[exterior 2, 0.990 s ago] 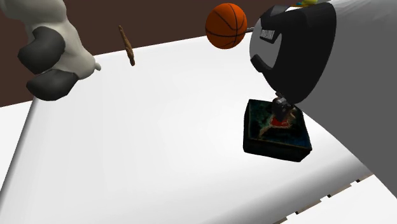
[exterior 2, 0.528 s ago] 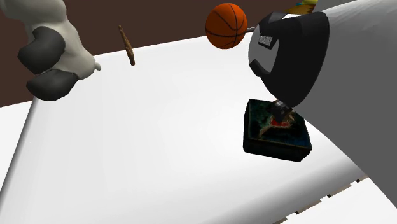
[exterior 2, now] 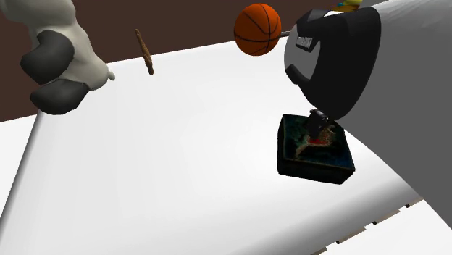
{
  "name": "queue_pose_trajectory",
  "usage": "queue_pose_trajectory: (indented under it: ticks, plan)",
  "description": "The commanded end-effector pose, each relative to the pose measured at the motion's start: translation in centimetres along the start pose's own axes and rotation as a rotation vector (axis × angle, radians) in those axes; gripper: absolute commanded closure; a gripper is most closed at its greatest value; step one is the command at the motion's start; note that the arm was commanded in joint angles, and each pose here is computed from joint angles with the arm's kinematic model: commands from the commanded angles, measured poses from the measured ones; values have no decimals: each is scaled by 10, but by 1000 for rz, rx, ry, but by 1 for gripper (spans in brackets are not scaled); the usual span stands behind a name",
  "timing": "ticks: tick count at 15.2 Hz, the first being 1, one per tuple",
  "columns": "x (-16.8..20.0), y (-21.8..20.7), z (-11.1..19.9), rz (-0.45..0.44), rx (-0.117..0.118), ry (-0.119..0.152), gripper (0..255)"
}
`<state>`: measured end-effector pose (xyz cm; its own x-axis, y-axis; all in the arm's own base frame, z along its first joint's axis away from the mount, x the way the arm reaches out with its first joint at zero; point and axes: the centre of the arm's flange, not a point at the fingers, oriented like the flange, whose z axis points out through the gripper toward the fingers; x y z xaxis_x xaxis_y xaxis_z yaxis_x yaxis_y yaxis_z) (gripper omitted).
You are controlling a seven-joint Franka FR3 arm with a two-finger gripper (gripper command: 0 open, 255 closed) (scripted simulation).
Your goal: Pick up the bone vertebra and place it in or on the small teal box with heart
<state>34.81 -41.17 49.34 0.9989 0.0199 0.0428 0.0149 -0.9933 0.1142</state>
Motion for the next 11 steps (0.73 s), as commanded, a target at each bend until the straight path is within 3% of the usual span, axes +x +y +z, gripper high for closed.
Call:
queue_pose_trajectory:
  ticks: [1, 3, 11]
  plan:
    - [0, -1, -21, 0, 0, 0, 0]
    - [0, -1, -44, 0, 0, 0, 0]
    - [0, -1, -44, 0, 0, 0, 0]
